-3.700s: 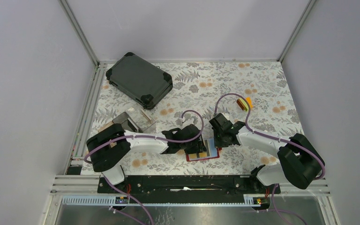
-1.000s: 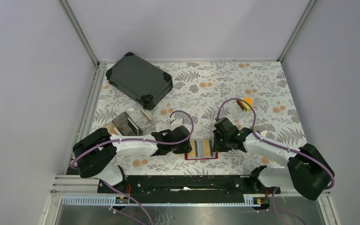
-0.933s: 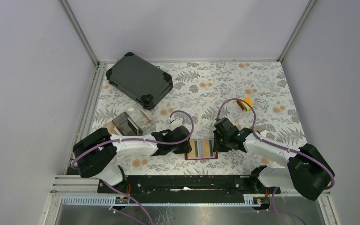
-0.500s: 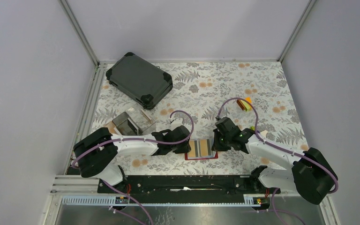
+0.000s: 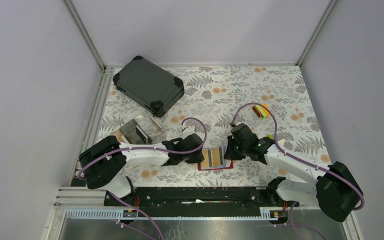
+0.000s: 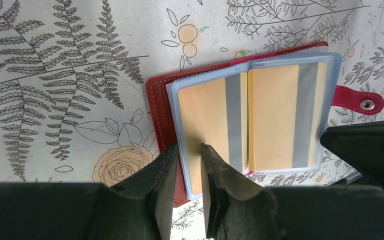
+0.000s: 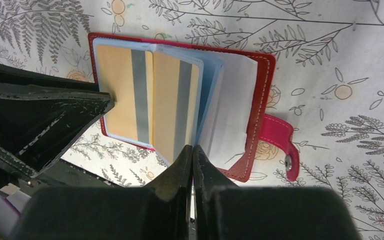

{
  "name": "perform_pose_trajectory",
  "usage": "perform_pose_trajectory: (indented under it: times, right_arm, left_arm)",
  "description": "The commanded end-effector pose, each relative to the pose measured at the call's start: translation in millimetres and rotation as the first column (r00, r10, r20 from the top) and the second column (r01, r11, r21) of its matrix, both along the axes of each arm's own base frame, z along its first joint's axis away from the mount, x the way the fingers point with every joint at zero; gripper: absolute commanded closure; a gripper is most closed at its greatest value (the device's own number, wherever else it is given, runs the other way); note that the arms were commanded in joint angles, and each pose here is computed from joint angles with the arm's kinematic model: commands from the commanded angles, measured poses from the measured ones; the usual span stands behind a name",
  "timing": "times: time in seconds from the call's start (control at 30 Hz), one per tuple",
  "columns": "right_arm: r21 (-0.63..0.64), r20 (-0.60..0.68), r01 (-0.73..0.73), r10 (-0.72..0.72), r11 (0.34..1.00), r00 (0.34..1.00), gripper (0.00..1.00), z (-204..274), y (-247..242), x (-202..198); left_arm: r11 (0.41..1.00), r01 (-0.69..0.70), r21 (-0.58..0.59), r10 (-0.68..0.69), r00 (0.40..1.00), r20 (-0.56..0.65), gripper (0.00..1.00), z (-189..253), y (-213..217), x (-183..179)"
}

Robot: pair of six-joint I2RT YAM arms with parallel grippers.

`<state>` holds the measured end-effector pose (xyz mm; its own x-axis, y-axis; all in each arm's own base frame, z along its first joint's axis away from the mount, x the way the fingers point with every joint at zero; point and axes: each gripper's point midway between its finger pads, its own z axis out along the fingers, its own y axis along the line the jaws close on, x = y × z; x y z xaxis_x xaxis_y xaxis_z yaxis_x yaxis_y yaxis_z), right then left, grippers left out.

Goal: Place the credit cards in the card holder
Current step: Insert the credit card into the card holder.

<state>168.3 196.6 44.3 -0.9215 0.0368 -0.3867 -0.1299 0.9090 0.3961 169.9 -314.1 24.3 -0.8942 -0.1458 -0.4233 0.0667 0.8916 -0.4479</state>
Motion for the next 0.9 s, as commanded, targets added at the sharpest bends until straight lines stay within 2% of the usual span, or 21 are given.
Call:
perform_pose_trajectory:
  times: [0.0,0.87]
  right_arm:
    - [0.083,0.052,-0.049,0.045,0.995,0.998,0.93,23.9,19.4,8.8]
    - [0.164,0.072,-0.159,0.149,0.974,0.986,0.81,32.0,58.4,8.2]
  left_arm:
    - [1.000,-0.006,-0.021,0.006,1.000,-0.002,0.74,-3.4,-3.1,2.0]
    - [0.997,-0.005,-0.071,0.006,1.000,0.007,0.71,3.3,-4.5,6.4]
